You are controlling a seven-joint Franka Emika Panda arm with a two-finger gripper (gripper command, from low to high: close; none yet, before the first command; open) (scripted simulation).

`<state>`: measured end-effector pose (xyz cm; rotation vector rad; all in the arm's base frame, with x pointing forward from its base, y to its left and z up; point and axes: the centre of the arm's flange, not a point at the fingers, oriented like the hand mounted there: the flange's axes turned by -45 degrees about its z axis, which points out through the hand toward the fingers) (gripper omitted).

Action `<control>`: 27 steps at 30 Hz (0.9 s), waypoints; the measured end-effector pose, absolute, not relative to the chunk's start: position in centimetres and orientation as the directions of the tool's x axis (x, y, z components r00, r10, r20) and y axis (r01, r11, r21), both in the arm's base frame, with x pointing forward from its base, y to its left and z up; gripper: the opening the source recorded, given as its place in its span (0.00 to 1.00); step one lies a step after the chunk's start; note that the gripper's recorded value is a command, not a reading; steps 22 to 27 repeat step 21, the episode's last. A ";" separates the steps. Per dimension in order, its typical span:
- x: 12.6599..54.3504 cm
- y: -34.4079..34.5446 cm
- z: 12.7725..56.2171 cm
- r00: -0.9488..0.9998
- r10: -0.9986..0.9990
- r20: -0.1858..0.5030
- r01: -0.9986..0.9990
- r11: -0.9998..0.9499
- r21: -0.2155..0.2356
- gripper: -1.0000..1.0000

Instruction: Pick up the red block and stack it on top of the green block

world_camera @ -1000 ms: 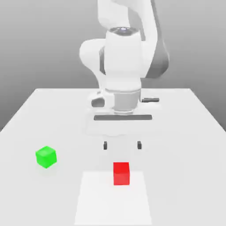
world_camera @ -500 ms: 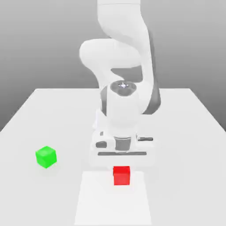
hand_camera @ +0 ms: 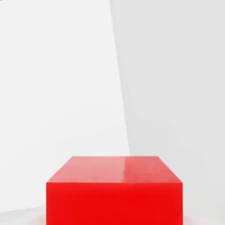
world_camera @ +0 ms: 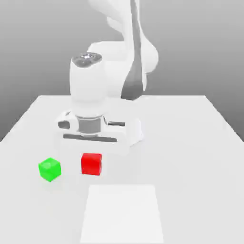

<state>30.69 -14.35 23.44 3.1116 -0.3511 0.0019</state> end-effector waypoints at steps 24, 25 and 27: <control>23.7 -23.8 17.9 0.925 -0.381 -0.002 -0.381 -0.925 -0.010 1.00; 23.7 -23.8 17.9 0.925 -0.381 -0.002 -0.381 -0.925 -0.010 1.00; 23.7 -23.8 17.9 0.925 -0.381 -0.002 -0.381 -0.925 -0.010 1.00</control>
